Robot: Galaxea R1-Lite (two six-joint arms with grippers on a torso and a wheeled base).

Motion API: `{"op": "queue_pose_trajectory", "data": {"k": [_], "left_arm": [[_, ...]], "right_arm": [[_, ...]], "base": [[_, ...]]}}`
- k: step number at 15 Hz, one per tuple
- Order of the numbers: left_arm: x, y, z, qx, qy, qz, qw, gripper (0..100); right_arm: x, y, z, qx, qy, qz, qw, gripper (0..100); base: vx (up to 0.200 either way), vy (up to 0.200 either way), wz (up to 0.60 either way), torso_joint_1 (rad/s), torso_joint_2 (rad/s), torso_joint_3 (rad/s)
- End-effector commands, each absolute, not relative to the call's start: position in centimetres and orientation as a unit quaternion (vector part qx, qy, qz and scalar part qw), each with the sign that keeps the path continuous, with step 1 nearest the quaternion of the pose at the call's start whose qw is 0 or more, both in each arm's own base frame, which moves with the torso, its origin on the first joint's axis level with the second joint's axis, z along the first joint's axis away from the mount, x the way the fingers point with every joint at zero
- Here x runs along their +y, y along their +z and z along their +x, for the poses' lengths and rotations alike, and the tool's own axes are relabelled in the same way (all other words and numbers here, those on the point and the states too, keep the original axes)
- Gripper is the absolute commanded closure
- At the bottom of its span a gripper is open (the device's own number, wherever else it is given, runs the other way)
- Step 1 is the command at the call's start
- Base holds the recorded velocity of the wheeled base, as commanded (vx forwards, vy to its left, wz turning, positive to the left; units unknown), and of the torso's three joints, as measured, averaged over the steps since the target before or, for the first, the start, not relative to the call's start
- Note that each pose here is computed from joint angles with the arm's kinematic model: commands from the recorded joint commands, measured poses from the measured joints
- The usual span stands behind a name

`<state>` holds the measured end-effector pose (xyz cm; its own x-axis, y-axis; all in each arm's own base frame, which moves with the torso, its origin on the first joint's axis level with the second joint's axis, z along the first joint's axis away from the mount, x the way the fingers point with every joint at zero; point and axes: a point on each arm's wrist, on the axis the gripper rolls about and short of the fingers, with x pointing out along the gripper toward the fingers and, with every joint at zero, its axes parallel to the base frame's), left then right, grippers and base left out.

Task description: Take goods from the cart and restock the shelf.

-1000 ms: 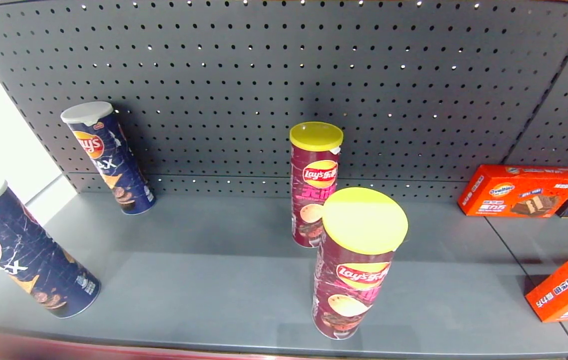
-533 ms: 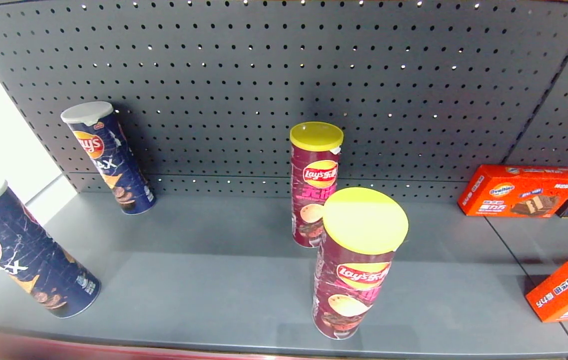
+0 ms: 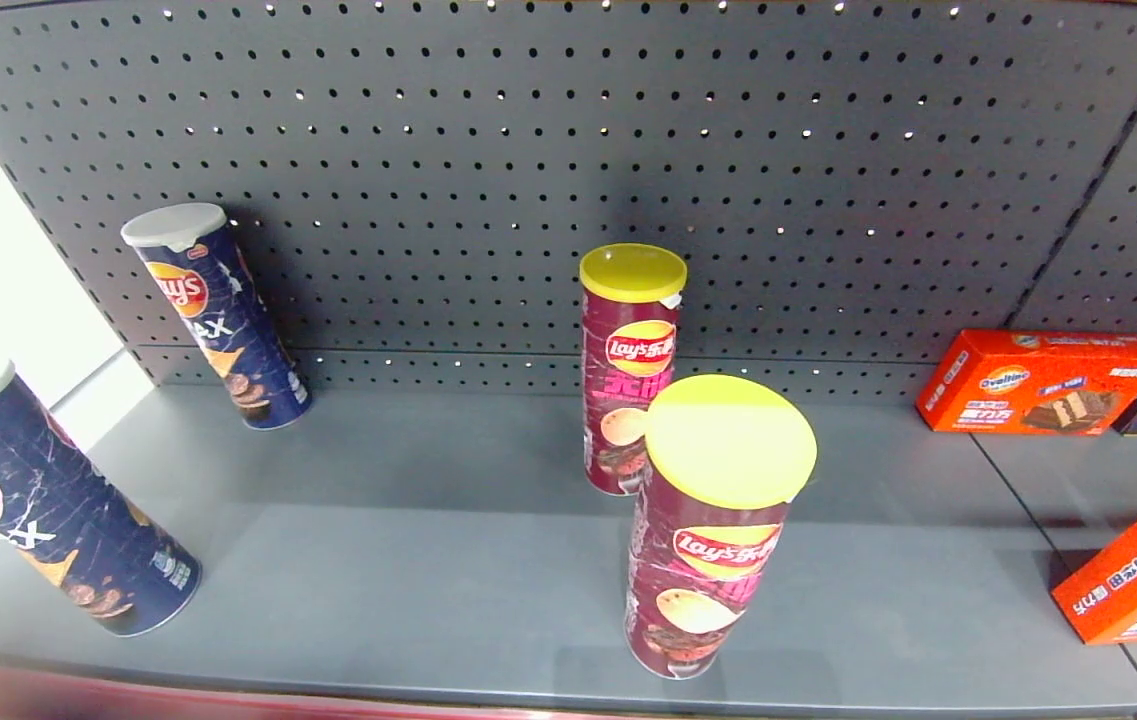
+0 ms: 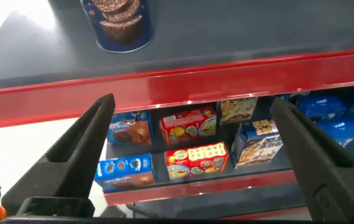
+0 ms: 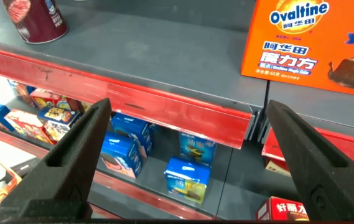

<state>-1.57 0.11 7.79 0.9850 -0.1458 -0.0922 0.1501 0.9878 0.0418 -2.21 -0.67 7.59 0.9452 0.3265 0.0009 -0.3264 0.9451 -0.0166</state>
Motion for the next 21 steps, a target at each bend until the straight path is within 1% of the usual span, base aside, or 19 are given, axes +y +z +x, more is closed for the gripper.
{"op": "queue_pose_trajectory", "data": {"k": [1, 2, 3, 6, 8, 9, 10, 11, 12, 13, 14, 15, 16, 20, 21], "left_arm": [[0.1, 7.8, -1.5, 0.046, -0.075, 0.024, 0.996, 0], [0.1, 7.8, -1.5, 0.046, -0.075, 0.024, 0.996, 0], [0.1, 7.8, -1.5, 0.046, -0.079, 0.025, 0.996, 0], [0.2, 7.8, -1.5, 0.045, -0.089, 0.025, 0.995, 0], [0.1, 7.8, -1.5, 0.045, -0.091, 0.025, 0.995, 0], [0.2, 7.8, -1.5, 0.045, -0.094, 0.025, 0.994, 0], [0.2, 7.8, -1.5, 0.045, -0.094, 0.026, 0.994, 0], [0.2, 7.8, -1.5, 0.045, -0.091, 0.026, 0.995, 0], [0.2, 7.8, -1.5, 0.045, -0.089, 0.025, 0.995, 0], [0.2, 7.8, -1.5, 0.046, -0.084, 0.022, 0.995, 0], [0.3, 7.8, -1.5, 0.046, -0.058, 0.021, 0.997, 0], [0.3, 7.8, -1.5, 0.046, -0.057, 0.021, 0.997, 0], [0.4, 7.8, -1.5, 0.047, -0.029, 0.024, 0.998, 0], [0.4, 7.8, -1.5, 0.045, -0.032, 0.024, 0.998, 0], [0.4, 7.8, -1.5, 0.046, -0.041, 0.024, 0.998, 0]], "right_arm": [[-0.7, 7.6, -2.2, -0.003, 0.161, -0.013, 0.987, 0], [-0.8, 9.3, -2.7, -0.037, 0.153, -0.02, 0.987, 0], [-0.9, 13.0, -2.9, -0.049, 0.163, -0.02, 0.985, 0], [-0.7, 17.4, -2.6, -0.015, 0.183, -0.03, 0.983, 0], [-0.2, 20.1, -1.0, 0.017, 0.185, -0.032, 0.982, 0], [0.6, 22.3, 1.4, 0.048, 0.192, -0.02, 0.98, 0], [1.5, 23.9, 3.5, 0.07, 0.218, -0.017, 0.973, 0], [1.8, 24.3, 4.3, 0.078, 0.232, -0.017, 0.969, 0], [3.0, 25.1, 6.8, 0.103, 0.263, -0.02, 0.959, 0], [3.7, 25.3, 8.5, 0.114, 0.272, -0.021, 0.955, 0], [5.1, 25.0, 11.0, 0.115, 0.289, -0.028, 0.95, 0], [5.2, 24.9, 11.1, 0.116, 0.29, -0.028, 0.95, 0], [6.6, 24.4, 12.4, 0.127, 0.311, -0.035, 0.941, 0], [8.3, 22.5, 12.9, 0.172, 0.334, -0.054, 0.925, 0], [8.7, 21.1, 12.8, 0.196, 0.34, -0.064, 0.918, 0]], "base": [[0.0, 0.0, 0.0, 0.0, 0.0, 0.0], [0.0, 0.0, 0.0, 0.0, 0.0, 0.0], [0.0, 0.0, 0.0, 0.0, 0.0, 0.0], [0.0, 0.0, 0.0, 0.0, 0.0, 0.0], [0.0, 0.0, 0.0, 0.0, 0.0, 0.0], [0.0, 0.0, 0.0, 0.0, 0.0, 0.0], [0.0, 0.0, 0.0, 0.0, 0.0, 0.0], [0.0, 0.0, 0.0, 0.0, 0.0, 0.0], [0.0, 0.0, 0.0, 0.0, 0.0, 0.0], [0.0, 0.0, 0.0, 0.0, 0.0, 0.0], [0.0, 0.0, 0.0, 0.0, 0.0, 0.0], [0.0, 0.0, 0.0, 0.0, 0.0, 0.0], [0.0, 0.0, 0.0, 0.0, 0.0, 0.0], [0.0, 0.0, 0.0, 0.0, 0.0, 0.0], [0.0, 0.0, 0.0, 0.0, 0.0, 0.0]]}}
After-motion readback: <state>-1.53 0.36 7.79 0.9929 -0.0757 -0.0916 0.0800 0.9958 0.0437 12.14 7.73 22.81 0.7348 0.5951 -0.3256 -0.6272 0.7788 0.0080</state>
